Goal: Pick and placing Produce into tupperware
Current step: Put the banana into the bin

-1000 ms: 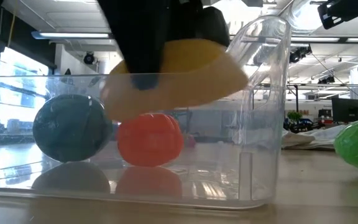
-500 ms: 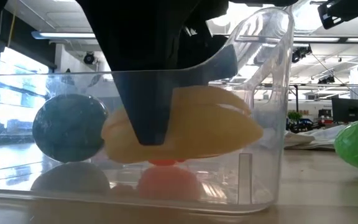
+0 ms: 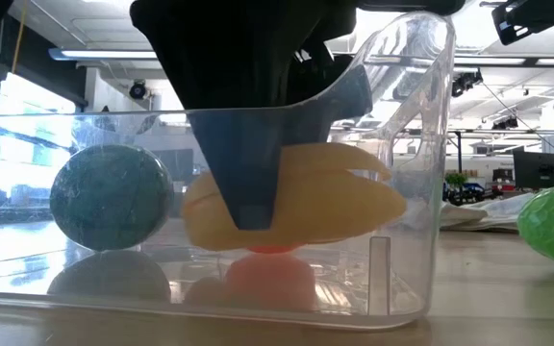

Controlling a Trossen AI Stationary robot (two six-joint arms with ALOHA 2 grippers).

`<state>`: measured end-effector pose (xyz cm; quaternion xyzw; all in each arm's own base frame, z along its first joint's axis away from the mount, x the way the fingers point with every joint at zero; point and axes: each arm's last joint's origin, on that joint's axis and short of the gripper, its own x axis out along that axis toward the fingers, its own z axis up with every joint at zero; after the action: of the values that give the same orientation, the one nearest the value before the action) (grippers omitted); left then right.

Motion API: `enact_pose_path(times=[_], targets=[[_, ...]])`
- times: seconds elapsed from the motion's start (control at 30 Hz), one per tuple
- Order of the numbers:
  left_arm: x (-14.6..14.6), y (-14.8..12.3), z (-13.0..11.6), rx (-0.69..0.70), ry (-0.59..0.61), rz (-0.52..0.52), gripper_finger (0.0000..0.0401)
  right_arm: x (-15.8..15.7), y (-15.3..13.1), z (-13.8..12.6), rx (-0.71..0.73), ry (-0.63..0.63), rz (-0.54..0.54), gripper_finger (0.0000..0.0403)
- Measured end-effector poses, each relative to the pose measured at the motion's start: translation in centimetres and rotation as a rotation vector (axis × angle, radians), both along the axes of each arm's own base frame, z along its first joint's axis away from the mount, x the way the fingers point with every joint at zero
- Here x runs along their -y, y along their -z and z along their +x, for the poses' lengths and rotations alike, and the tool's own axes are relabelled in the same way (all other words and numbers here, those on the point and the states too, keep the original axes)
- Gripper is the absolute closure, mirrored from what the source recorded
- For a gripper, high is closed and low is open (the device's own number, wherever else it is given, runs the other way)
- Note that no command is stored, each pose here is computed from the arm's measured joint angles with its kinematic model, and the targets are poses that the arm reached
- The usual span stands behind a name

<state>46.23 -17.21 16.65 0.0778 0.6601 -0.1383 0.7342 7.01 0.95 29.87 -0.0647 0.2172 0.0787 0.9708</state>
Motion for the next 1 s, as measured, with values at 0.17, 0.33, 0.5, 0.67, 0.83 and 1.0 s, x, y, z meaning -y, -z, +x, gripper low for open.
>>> enact_pose_path(times=[0.17,0.33,0.5,0.67,0.83,1.0], targets=[[-0.02,0.61,-0.04,-0.003,0.0,0.003,0.0249,0.0,0.0,0.0,0.0,0.0,0.0,0.0386],[-0.06,0.93,-0.11,-0.008,-0.006,-0.002,0.0249,0.0,0.0,0.0,0.0,0.0,0.0,0.0386],[-0.04,0.93,-0.13,-0.01,-0.007,-0.001,0.0249,0.0,0.0,0.0,0.0,0.0,0.0,0.0386],[-0.04,0.94,-0.15,-0.014,-0.034,-0.003,0.0249,0.0,0.0,0.0,0.0,0.0,0.0,0.0386],[-0.03,0.98,-0.22,-0.021,-0.041,-0.001,0.0249,0.0,0.0,0.0,0.0,0.0,0.0,0.0386],[-0.04,0.99,-0.25,-0.026,-0.051,-0.001,0.0249,0.0,0.0,0.0,0.0,0.0,0.0,0.0386]])
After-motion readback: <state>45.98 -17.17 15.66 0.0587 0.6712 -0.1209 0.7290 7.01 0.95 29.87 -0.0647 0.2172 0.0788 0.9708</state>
